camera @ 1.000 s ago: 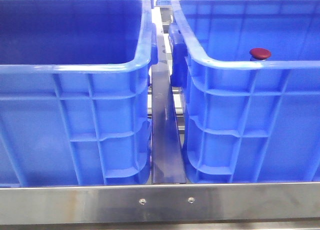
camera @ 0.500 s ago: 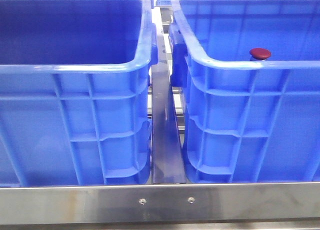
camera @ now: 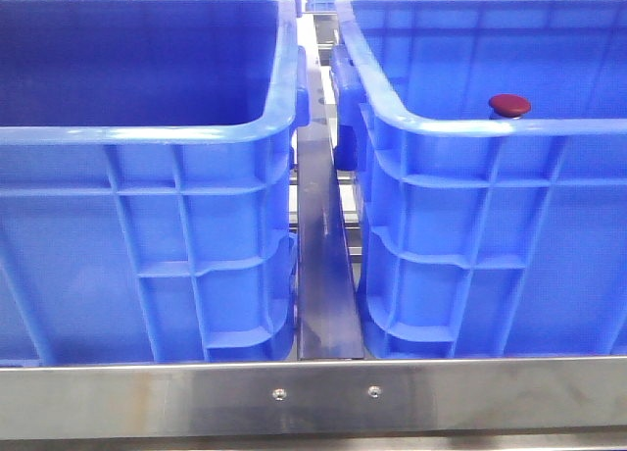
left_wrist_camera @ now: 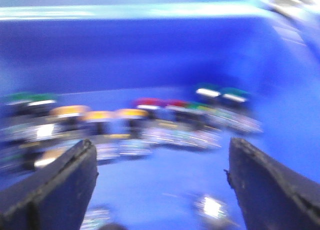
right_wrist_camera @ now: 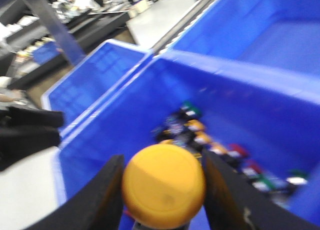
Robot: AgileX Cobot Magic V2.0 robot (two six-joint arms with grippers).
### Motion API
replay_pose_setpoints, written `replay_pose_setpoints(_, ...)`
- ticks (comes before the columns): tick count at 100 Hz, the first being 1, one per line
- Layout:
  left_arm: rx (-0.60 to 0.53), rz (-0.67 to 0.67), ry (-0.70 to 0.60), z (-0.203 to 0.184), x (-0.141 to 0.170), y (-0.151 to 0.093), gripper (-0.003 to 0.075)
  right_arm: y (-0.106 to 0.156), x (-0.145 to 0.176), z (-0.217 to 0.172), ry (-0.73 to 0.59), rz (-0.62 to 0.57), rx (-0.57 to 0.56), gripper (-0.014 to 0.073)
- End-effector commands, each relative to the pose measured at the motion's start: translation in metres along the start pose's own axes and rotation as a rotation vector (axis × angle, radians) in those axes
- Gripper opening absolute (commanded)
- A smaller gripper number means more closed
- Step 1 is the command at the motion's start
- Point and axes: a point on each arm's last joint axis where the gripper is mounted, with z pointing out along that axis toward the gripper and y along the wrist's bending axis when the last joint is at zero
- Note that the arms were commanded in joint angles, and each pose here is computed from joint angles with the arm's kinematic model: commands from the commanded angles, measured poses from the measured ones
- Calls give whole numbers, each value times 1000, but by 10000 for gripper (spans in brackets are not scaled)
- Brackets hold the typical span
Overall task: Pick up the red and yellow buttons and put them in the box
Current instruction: 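Carry the yellow button with the right gripper beside the red button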
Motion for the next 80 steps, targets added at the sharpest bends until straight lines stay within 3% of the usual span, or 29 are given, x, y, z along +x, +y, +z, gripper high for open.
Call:
replay_pose_setpoints(1,-53,-37,-131,-14,-11,10,515,11,-26,-32,-93,-85,47,157)
replay_pose_setpoints(27,-113,-33,-232,-47,23,19,492,-22,-21,-94,-143,-139,430,157)
replay_pose_setpoints(39,-116,-19,-267,-60,39,19,356,-42,-11,-117,-162,-116,603,157)
replay_pose_setpoints(61,-113,-12,-311,-73,51,18,-15,-78,16,-141,-155,-86,940,157)
replay_pose_setpoints(80,-112,-11,-315,-73,51,18,-19,-108,28,-147,-132,-49,1137,157)
